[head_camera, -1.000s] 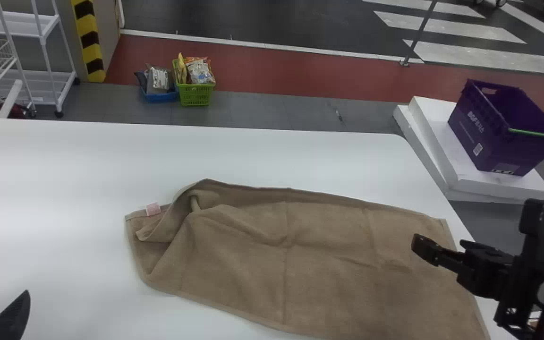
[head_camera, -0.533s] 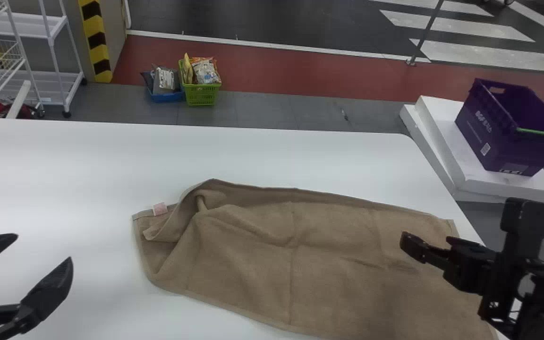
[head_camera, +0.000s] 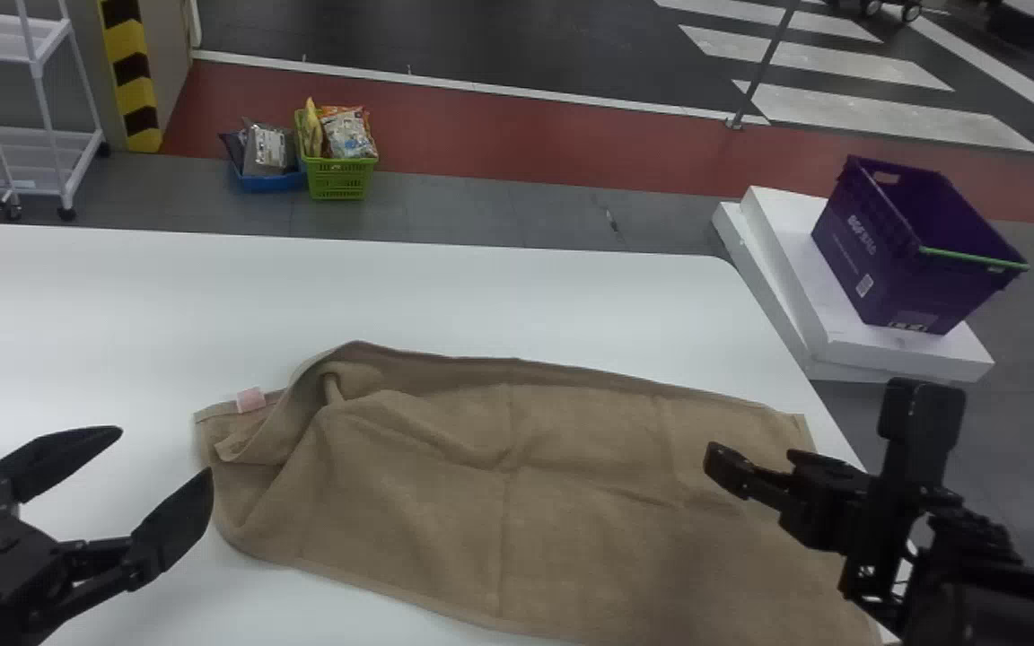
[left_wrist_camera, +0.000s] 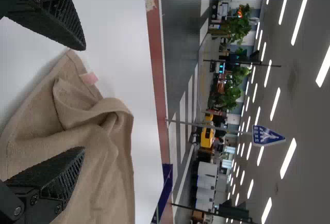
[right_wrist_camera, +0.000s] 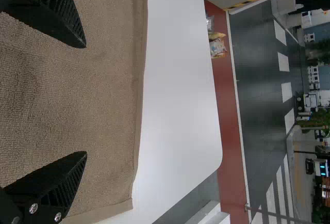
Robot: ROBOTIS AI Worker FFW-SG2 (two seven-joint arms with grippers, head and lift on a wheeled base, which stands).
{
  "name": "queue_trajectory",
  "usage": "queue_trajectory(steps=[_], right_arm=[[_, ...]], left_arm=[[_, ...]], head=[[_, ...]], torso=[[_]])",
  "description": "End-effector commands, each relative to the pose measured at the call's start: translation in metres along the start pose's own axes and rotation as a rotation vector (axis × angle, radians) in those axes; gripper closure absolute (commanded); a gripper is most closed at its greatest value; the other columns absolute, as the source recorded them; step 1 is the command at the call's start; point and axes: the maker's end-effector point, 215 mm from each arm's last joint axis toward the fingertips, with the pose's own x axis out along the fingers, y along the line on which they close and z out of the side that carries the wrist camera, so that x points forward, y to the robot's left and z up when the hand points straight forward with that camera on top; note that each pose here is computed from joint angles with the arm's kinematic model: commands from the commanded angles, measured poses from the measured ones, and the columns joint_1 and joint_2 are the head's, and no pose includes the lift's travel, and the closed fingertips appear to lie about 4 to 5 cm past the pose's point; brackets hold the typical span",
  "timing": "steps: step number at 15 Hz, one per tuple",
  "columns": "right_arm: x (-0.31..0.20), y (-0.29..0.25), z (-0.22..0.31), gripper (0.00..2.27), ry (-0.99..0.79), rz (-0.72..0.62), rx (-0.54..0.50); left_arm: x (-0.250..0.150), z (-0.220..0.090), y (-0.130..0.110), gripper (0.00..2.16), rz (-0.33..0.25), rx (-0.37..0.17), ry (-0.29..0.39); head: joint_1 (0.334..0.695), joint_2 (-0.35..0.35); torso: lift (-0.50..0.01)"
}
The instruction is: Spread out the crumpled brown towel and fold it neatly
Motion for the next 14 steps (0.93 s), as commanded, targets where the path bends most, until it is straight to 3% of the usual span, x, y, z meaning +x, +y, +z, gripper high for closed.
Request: queue_trajectory(steps=[1, 6, 14], right_arm=[[0.000, -0.001, -0.001, 0.06, 0.002, -0.002, 0.002], [0.017, -0.044, -0.001, 0.06, -0.044, -0.107, 0.014], [0.029, -0.053, 0.012, 0.06, -0.088, -0.117, 0.019]], left_arm=[[0.024, -0.008, -0.010, 0.14, -0.020, 0.015, 0.024], [0.053, -0.016, -0.006, 0.14, -0.036, 0.024, 0.053], [0.068, -0.036, -0.003, 0.15, -0.040, 0.036, 0.107]], head=[[0.695, -0.323], [0.695, -0.350], [0.695, -0.350]], torso=[[-0.128], [-0.128], [-0.128]])
